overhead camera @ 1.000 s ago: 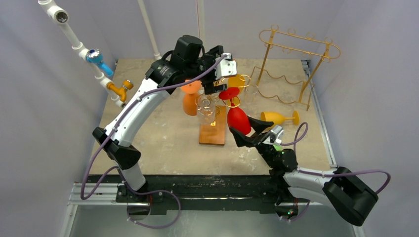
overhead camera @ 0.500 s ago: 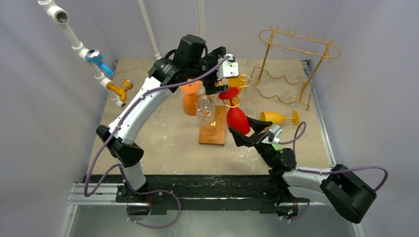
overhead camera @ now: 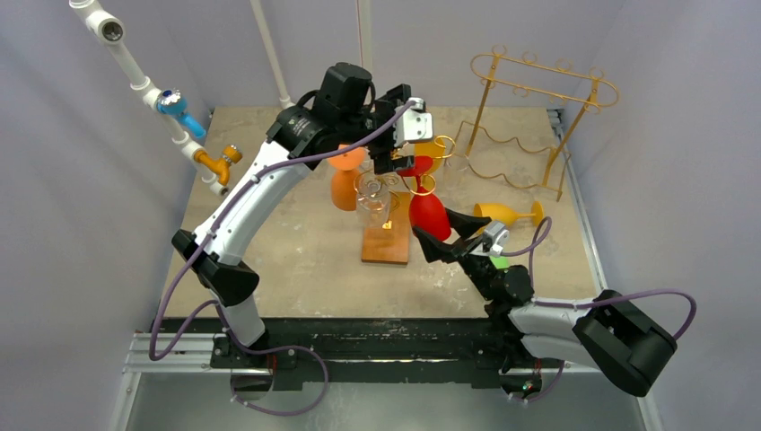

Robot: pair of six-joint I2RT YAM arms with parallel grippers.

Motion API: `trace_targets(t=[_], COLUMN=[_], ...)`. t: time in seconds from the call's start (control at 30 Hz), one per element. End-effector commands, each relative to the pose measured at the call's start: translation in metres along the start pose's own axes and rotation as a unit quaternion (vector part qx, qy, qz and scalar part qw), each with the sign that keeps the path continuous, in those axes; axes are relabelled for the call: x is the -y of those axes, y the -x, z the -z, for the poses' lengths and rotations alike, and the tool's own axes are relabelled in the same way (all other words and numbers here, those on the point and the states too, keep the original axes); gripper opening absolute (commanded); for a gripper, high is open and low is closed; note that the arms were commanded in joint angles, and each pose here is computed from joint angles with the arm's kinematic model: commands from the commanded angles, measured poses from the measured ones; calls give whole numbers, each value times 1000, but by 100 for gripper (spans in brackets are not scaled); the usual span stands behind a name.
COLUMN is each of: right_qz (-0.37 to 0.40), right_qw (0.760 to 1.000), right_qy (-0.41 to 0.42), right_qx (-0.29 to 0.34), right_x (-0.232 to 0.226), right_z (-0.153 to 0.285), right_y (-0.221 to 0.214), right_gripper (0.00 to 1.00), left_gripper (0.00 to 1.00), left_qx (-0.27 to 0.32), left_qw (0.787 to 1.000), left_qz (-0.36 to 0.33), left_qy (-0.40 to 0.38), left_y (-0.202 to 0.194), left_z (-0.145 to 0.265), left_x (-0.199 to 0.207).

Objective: Place the wine glass upside down on the wine glass rack
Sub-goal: Turn the wine glass upside down at the wine rack.

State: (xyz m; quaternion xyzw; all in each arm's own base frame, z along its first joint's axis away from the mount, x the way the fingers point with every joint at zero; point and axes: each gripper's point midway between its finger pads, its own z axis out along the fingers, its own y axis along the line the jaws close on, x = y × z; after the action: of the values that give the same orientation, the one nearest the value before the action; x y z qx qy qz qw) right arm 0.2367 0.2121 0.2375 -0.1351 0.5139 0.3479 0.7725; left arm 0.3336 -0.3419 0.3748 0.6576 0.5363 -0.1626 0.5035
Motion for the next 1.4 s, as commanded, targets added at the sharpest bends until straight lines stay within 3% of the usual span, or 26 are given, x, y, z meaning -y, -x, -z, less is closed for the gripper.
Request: trace_targets(t=[0.0,0.23,0.83,1.37], right_qz=[-3,-7,-1,31], right_qw=[985,985,992,997], right_qy=[37,30,11,1], right_qx=[171,170,129,73], right_x=[-17,-15,-6,-1], right_z=[-9,-16,-21,-31], right_y=[90,90,71,64], right_gripper=[59,70,77,90], left_gripper=[93,93,91,90], left_qx=[47,56,47,6], left_qw=[998,998,998,997], left_qz=[-12,3,15,-31], left_qy=[48,17,-44,-73], left_y=[38,40,35,21], left_z=[27,27,24,24], left_x=[-17,-3,28,47])
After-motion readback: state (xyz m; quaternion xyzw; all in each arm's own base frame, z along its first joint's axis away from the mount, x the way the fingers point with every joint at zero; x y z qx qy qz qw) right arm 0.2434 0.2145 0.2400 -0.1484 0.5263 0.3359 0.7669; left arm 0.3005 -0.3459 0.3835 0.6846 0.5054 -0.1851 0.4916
